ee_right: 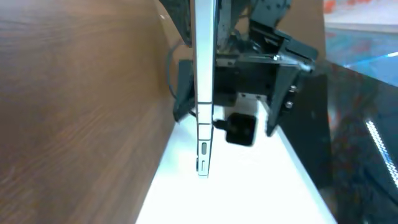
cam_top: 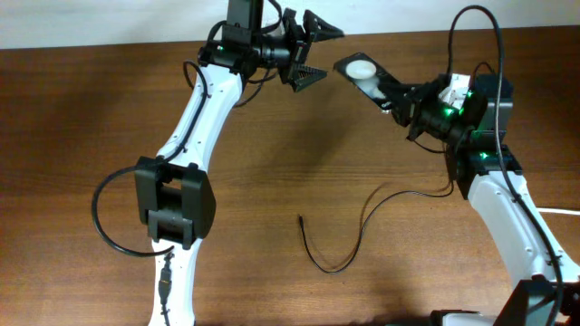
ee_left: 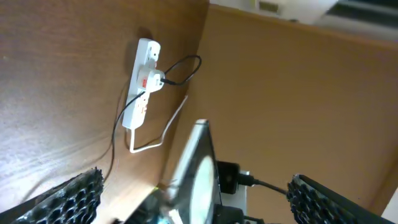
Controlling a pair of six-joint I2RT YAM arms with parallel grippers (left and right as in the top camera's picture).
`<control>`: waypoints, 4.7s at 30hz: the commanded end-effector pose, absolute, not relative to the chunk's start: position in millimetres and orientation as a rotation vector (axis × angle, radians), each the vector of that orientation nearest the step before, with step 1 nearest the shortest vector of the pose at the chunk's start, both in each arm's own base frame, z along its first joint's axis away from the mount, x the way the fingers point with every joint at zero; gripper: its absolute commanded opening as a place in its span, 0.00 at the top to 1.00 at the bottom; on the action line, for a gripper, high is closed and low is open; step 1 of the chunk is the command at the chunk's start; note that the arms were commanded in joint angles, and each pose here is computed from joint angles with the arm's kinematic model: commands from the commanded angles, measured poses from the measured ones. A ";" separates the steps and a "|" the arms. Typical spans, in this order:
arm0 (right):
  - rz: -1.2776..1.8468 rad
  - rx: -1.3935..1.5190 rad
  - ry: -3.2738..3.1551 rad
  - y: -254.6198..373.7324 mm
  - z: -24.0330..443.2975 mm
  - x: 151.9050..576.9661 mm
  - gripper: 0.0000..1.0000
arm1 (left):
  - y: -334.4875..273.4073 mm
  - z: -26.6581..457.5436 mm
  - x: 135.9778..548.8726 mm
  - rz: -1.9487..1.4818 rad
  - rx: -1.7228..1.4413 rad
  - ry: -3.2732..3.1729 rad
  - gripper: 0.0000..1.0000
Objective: Plug charger to phone and switch on socket
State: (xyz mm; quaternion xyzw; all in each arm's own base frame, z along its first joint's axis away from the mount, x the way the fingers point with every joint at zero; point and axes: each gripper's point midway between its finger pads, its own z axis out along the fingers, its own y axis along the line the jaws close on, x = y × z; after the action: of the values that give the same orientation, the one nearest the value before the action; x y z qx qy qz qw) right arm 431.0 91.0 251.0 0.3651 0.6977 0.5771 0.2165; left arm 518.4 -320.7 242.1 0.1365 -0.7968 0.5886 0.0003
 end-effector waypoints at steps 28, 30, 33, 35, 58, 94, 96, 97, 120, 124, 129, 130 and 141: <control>1.688 1.081 1.849 119.4 273.7 436.8 0.96 | -377.6 258.6 525.4 1.874 0.773 -2.404 0.41; 1.688 1.081 1.849 119.4 273.7 436.8 0.96 | -377.6 258.6 525.4 1.874 0.773 -2.404 0.51; 1.689 1.081 1.849 119.5 273.7 436.7 0.96 | -377.6 258.6 525.4 1.874 0.773 -2.404 0.65; 1.689 1.081 1.849 119.5 273.7 436.7 0.96 | -377.6 258.7 525.4 1.874 0.772 -2.404 0.78; 1.749 0.901 1.924 97.0 279.0 422.2 0.01 | -272.1 272.1 534.4 2.051 0.225 -2.455 1.00; 0.021 -0.387 2.944 244.7 16.9 252.1 0.01 | -146.1 297.5 540.5 2.343 -0.192 -2.468 1.00; -0.044 -0.381 2.962 248.1 10.2 260.9 0.03 | -145.3 297.5 540.8 2.344 -0.190 -2.470 1.00; -0.069 -0.379 2.982 248.6 7.7 261.4 0.04 | -145.3 297.5 540.7 2.344 -0.191 -2.469 1.00; 0.618 0.175 3.245 207.2 37.7 289.7 0.96 | -144.7 295.6 544.3 2.336 -0.167 -2.497 1.00; 1.642 -0.069 2.812 222.3 112.2 324.0 0.96 | -144.7 295.6 544.4 2.336 -0.167 -2.497 1.00; 2.095 -0.424 2.230 237.8 188.0 341.5 0.96 | -150.5 295.5 542.8 2.332 -0.179 -2.489 1.00; 2.141 -0.502 2.128 238.2 200.3 341.5 0.96 | -153.6 295.5 542.1 2.330 -0.184 -2.486 1.00; 2.059 -0.519 2.118 241.5 205.2 362.6 0.96 | -212.4 278.4 565.4 2.196 0.048 -2.677 1.00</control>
State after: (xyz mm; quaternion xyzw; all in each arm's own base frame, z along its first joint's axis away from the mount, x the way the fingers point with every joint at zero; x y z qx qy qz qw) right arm 357.6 239.2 193.4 -0.1863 0.6978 0.6872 0.0786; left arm 551.9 -219.2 273.9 -0.0181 -0.7615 0.6314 -0.1451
